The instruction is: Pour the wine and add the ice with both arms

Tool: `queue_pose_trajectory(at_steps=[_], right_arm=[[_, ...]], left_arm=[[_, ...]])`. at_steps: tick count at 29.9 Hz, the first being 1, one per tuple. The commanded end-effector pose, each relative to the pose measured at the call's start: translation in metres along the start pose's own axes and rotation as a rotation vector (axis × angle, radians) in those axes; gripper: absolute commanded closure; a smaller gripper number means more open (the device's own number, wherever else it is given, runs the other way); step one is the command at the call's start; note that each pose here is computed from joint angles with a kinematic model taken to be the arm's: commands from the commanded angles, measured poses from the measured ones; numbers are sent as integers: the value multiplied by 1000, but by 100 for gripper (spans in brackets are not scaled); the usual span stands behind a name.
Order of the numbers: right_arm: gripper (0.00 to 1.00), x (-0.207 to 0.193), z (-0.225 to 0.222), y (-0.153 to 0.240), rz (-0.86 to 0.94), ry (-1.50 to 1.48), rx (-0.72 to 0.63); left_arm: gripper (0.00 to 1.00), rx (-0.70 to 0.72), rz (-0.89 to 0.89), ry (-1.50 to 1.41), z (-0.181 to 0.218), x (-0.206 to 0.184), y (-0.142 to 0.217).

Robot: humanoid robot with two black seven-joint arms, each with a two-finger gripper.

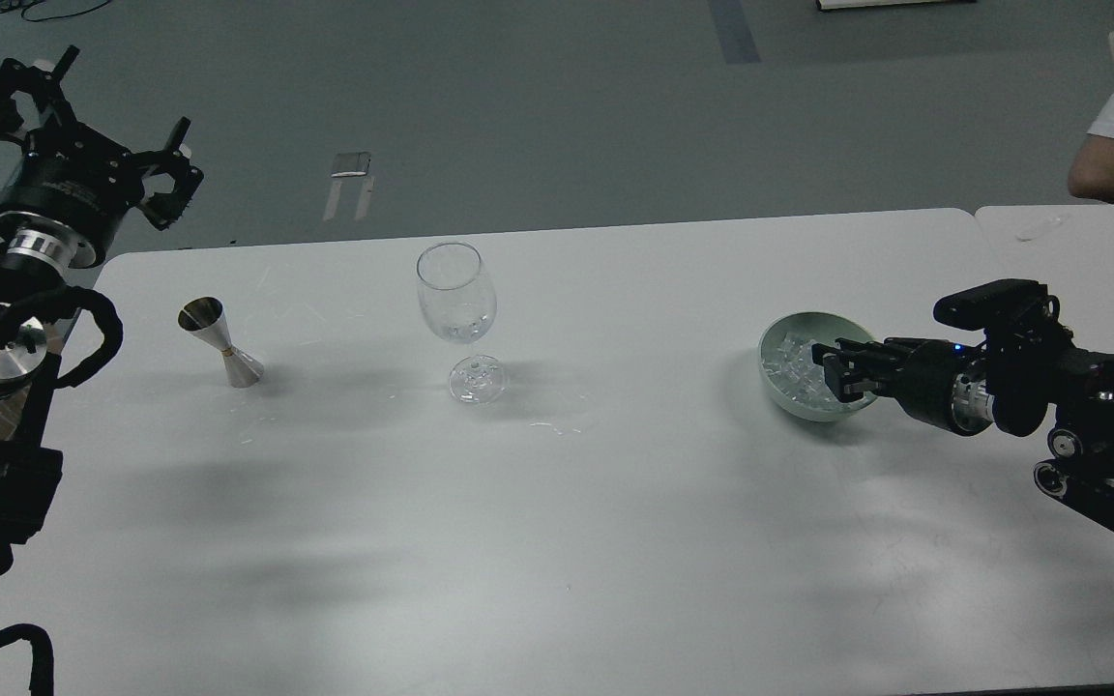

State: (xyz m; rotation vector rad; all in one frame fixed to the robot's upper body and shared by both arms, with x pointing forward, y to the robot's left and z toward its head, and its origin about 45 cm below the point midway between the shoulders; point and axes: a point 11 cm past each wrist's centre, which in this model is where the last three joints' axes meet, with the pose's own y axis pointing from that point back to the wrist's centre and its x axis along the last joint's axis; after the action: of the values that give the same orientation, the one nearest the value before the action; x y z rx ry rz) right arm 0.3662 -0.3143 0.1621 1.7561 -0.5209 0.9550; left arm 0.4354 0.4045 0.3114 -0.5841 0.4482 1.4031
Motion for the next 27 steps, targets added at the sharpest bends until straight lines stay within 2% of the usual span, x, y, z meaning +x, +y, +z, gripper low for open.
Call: queue_pose_trajectory(at_steps=[1,8,15,20,27], right_arm=[[100,21,2,15,52,9,8],[100,65,-21,28,180,9,79],[100,126,-52,33,332,24,157],[100,148,-119,8,389,2,320],[100,165,-187,-19,416,-33,447]], left_arm=[[2,0,-1,0,1,0,0],[2,-6,-2,-4,4,-1,-1],[2,-10,-3,-19,9,-1,-1],[2,-6,4,-20,8,2,1],[2,-14,14,-40,17,7,2]])
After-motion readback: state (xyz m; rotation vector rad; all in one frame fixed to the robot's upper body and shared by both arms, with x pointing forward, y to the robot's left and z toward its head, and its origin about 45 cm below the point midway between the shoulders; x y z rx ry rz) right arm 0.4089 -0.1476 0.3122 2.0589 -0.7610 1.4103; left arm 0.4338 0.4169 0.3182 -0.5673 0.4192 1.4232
